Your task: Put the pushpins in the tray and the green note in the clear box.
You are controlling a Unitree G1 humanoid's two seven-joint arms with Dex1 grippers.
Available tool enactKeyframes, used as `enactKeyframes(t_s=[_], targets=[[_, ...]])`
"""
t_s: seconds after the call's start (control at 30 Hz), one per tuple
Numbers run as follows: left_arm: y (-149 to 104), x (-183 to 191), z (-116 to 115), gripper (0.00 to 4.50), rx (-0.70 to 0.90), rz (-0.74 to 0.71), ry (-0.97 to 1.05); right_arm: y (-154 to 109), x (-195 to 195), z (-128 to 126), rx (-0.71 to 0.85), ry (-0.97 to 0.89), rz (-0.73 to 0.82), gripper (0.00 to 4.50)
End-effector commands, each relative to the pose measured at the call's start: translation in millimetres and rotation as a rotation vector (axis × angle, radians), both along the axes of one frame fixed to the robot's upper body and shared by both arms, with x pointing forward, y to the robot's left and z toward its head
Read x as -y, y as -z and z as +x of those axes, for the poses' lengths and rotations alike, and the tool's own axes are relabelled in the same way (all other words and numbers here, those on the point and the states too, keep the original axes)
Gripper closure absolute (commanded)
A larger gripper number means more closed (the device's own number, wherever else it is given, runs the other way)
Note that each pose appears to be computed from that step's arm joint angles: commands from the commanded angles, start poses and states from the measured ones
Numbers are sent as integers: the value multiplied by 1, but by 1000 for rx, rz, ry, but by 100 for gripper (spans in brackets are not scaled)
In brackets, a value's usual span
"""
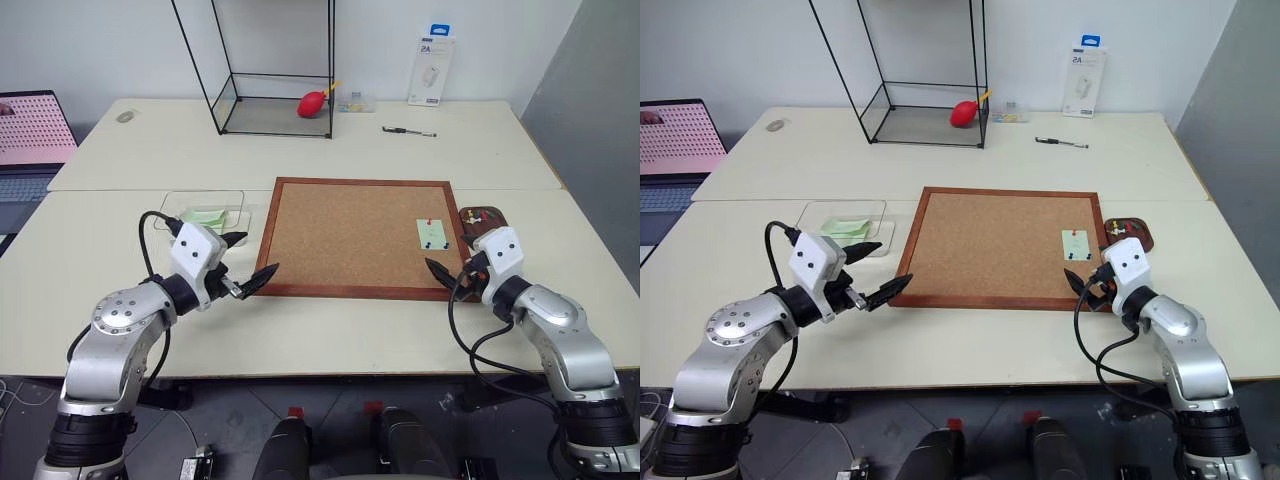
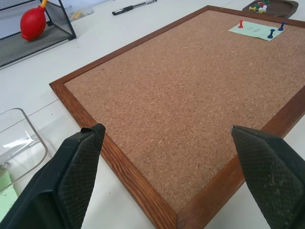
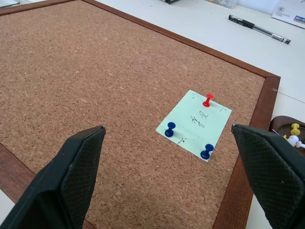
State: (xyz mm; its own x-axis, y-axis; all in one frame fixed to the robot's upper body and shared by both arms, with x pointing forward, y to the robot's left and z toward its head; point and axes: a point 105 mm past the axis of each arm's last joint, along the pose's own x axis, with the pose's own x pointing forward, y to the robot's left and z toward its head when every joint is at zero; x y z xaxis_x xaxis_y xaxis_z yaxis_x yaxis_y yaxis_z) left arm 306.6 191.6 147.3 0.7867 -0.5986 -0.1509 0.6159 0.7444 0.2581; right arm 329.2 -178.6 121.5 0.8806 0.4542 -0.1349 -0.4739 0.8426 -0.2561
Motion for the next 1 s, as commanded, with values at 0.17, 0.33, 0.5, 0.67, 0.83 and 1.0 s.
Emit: enactKeyframes(t_s=[0.17,0.33,0.5,0.67,0.83,1.0], targets=[[-18,0,-1,2,62,45,5,-12,-4,1,54,-15,8,0],[-19,2,0,2,44,41,23,-11,-4,1,53,-19,10,0],[-31,8,4,2,82,4,49,-11,-5,2,55,-23,15,0],[-31,25,18,2,98,9,81,-12,-4,3,45,-35,27,0],[-28,49,25,70,83,4,167,-14,-4,1,41,-51,32,0],[-23,78,37,175,56,16,233,-16,-10,-2,47,-65,65,0]])
